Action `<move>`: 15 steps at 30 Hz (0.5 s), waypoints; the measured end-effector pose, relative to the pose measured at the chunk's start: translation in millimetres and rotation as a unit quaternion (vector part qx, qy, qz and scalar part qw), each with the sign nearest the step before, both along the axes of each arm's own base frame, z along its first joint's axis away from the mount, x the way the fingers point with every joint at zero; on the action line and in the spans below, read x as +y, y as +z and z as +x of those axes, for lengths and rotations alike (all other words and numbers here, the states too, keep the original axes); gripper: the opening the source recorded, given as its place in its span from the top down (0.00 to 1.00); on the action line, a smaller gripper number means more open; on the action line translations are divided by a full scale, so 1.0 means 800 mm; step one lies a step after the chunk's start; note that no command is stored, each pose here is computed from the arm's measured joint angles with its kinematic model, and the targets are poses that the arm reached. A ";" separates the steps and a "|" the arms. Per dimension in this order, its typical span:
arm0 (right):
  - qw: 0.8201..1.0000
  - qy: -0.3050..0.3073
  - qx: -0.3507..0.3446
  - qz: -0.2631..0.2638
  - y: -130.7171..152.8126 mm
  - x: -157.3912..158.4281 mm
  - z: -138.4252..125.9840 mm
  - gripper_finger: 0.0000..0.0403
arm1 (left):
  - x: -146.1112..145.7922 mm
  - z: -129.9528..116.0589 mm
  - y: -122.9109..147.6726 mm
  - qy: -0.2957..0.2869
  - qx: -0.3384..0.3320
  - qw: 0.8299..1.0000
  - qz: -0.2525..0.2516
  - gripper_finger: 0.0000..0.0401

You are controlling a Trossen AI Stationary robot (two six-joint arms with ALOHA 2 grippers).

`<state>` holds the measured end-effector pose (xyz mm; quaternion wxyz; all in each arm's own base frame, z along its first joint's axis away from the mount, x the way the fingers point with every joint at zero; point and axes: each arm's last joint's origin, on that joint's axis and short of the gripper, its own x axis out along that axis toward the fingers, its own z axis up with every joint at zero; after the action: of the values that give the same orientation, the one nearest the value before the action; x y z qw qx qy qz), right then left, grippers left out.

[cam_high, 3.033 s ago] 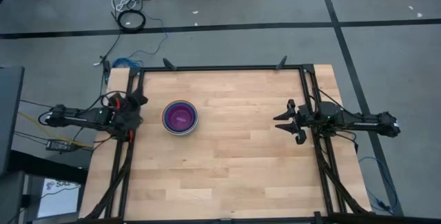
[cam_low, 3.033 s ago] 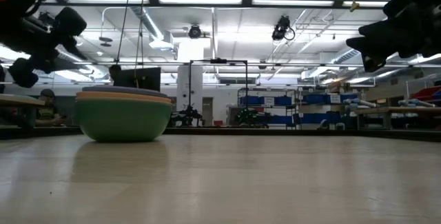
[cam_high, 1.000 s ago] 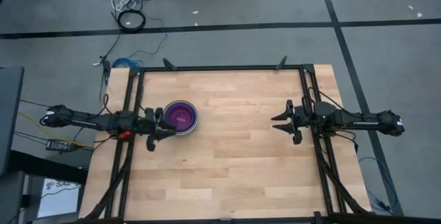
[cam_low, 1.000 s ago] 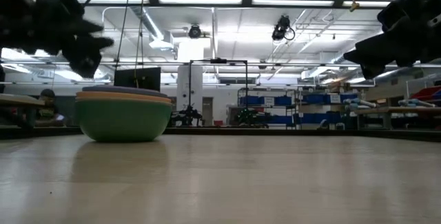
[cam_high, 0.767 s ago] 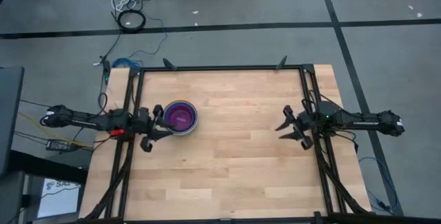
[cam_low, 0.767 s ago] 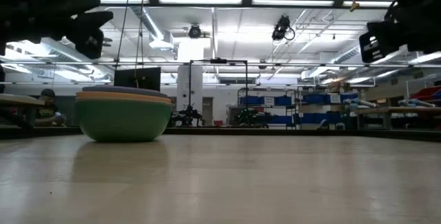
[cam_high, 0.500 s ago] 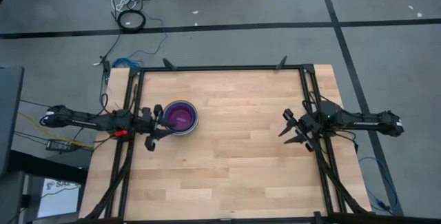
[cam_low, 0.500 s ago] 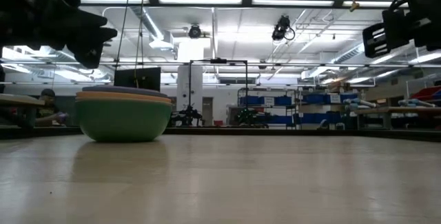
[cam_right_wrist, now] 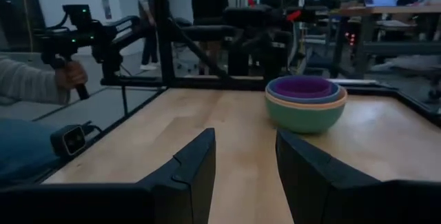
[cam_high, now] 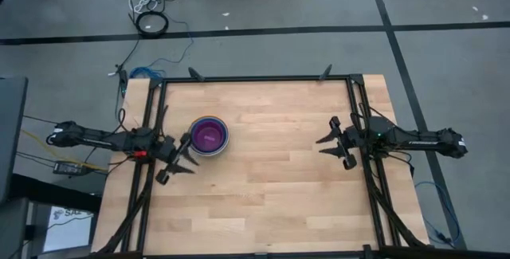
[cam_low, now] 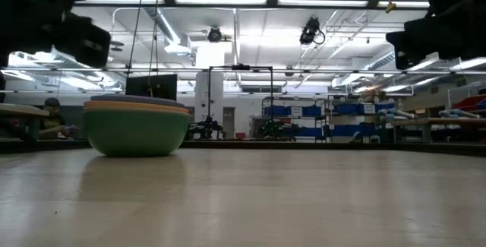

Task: Nest bowls inside each other
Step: Return to Home Position

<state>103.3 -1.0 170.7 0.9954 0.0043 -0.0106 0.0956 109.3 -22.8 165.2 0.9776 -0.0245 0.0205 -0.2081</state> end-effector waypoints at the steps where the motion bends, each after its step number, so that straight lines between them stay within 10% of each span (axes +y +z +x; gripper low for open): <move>1: 1.000 -0.002 -0.002 -0.002 0.000 0.000 0.000 0.65 | 0.002 0.001 0.000 0.023 0.002 1.000 0.000 0.66; 15: 1.000 0.003 0.003 0.009 -0.001 0.000 0.000 0.65 | 0.006 0.002 0.001 0.082 -0.012 0.996 0.019 0.66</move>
<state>103.4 -0.8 169.5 0.9950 0.0140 -0.0084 0.0982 111.0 -18.3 166.3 0.9918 -0.0050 0.0103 -0.1272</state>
